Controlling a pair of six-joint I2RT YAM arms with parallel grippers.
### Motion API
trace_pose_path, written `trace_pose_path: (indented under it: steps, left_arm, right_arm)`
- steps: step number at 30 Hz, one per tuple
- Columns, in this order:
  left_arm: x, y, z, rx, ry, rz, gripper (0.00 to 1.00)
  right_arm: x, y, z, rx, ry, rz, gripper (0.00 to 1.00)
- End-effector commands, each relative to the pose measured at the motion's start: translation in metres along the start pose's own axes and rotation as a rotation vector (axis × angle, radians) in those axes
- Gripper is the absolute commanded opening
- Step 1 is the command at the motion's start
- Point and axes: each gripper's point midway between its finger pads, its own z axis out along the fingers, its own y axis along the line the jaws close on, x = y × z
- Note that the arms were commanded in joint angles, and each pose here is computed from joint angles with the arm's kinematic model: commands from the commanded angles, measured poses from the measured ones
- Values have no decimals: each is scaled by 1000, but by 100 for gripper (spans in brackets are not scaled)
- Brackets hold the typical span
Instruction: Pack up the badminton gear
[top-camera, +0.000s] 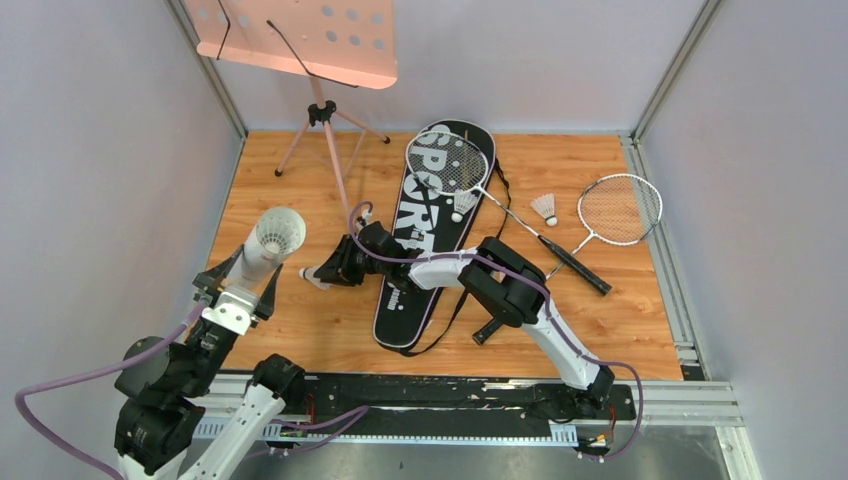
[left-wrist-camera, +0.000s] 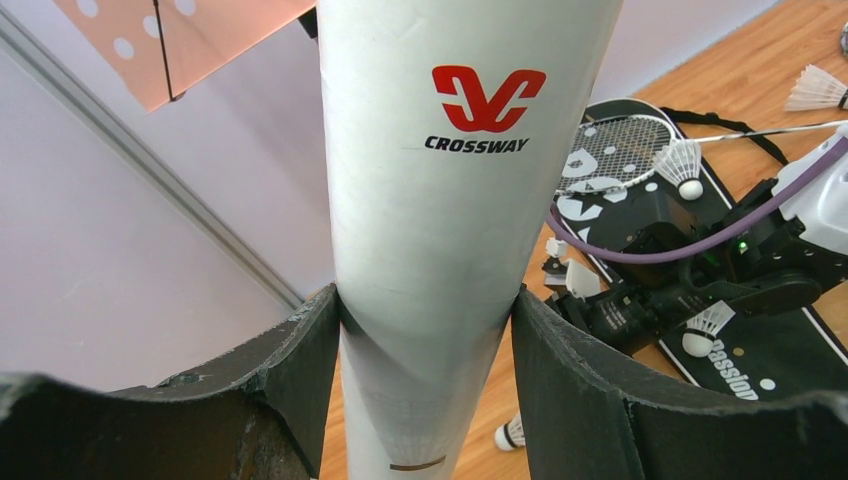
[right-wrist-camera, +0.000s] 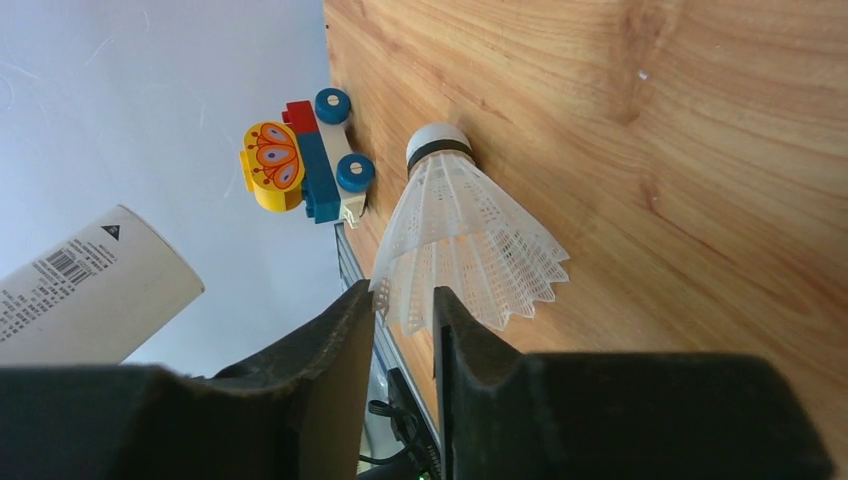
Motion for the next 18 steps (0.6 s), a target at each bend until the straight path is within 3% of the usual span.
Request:
trace_pose_path:
  steps: [1, 8, 18]
  left_arm:
    - [-15, 6, -2, -23, -63, -16, 54]
    - [-11, 1, 1, -13, -60, -38, 53]
    - [-2, -16, 8, 61, -38, -63, 52]
  right_arm:
    - [-8, 21, 3, -43, -43, -31, 25]
    - [-12, 15, 2, -32, -76, -73, 1]
    - [-27, 67, -58, -148, -160, -301, 0]
